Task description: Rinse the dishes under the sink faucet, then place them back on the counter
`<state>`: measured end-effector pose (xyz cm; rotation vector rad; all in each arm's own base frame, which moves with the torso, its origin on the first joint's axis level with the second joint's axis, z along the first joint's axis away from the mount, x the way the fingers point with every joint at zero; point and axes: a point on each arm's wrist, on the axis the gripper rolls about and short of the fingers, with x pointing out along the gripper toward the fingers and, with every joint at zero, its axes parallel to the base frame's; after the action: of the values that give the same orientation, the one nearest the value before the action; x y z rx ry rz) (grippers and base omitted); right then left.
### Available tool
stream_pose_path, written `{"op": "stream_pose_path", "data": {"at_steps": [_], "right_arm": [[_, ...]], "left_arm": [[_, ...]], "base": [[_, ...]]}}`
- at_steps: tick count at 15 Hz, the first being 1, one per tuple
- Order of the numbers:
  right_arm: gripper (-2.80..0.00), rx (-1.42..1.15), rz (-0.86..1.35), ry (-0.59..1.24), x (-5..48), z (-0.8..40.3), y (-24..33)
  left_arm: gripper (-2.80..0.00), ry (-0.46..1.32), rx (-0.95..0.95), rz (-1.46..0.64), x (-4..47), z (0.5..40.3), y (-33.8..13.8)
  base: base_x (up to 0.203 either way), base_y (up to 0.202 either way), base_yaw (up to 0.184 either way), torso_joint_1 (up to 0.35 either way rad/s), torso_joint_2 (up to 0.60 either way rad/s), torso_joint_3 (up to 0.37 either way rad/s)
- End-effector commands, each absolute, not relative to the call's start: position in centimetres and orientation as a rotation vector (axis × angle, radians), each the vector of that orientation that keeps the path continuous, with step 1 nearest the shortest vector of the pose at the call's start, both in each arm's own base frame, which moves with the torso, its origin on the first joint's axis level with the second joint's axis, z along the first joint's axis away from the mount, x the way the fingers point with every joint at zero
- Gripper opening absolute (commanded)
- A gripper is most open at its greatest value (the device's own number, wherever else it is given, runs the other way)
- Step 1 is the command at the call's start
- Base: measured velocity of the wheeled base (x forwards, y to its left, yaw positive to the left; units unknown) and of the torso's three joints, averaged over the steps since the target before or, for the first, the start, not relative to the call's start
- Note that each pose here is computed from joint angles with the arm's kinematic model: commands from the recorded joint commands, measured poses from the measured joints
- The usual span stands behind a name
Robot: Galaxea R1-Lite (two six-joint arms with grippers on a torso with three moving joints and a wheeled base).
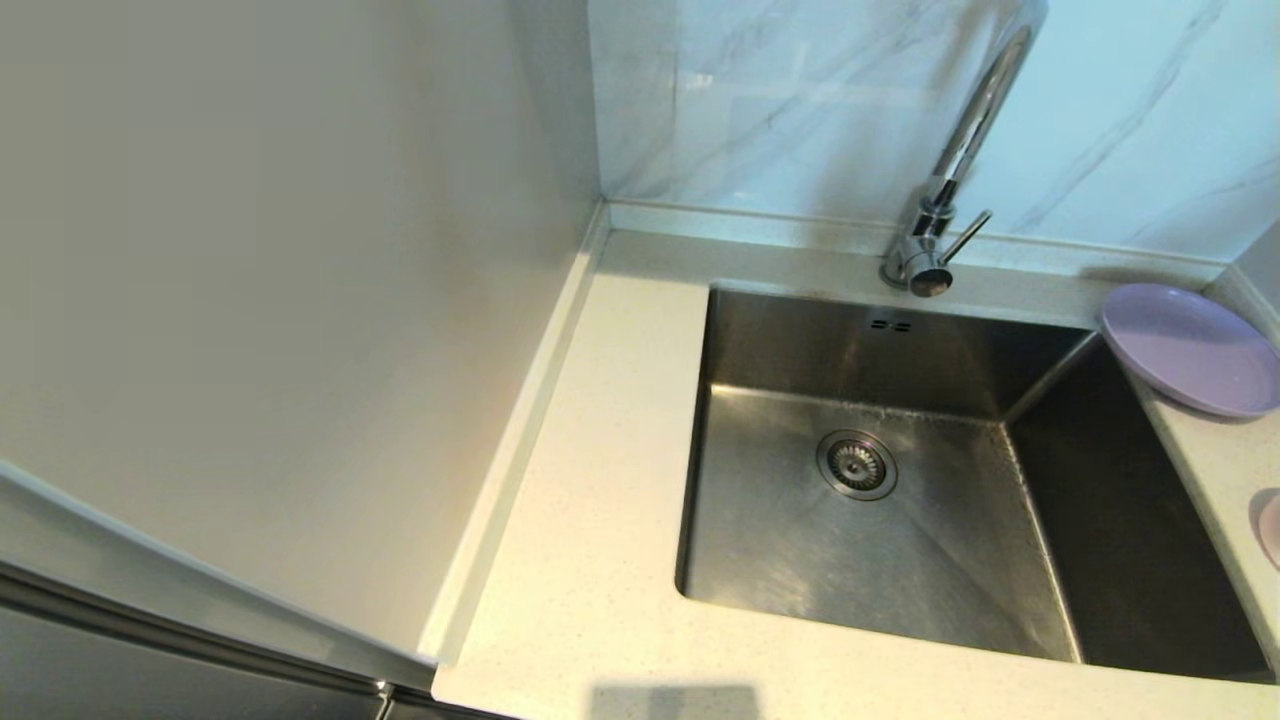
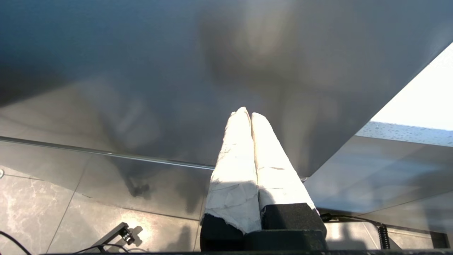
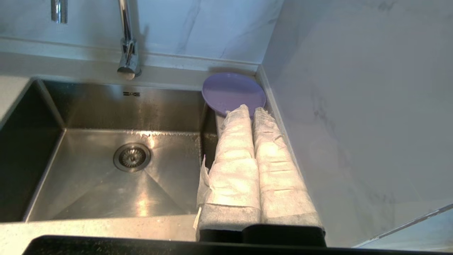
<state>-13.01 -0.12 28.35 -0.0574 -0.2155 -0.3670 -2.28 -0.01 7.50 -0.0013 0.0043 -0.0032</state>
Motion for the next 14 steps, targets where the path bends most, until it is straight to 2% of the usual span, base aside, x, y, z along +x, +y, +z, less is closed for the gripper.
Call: {"op": "stream_pose_path", "data": {"at_steps": [1, 5, 8, 14], "right_arm": [[-2.8, -0.061, -0.345, -0.212, -13.8, 26.8, -0.4], [-2.8, -0.09, -0.326, -0.171, -15.3, 21.5, -0.6], [-2.8, 0.015, -0.292, 0.01, -14.5, 18.2, -0.6], [-2.8, 0.019, -0.184, 0.107, -8.4, 14.2, -0.4]], "left_arm": [[-2.8, 0.005, -0.002, -0.003, -2.3, 7.5, 0.0], [-2.8, 0.005, -0.002, -0.003, -2.3, 7.5, 0.0], [-2.8, 0.005, -0.002, -0.003, -2.3, 7.5, 0.0], [-2.8, 0.005, -0.002, -0.003, -2.3, 7.5, 0.0]], "base": [[0.0, 0.0, 0.0, 0.0, 0.0, 0.0], [0.0, 0.0, 0.0, 0.0, 0.0, 0.0], [0.0, 0.0, 0.0, 0.0, 0.0, 0.0], [0.0, 0.0, 0.0, 0.0, 0.0, 0.0]]}}
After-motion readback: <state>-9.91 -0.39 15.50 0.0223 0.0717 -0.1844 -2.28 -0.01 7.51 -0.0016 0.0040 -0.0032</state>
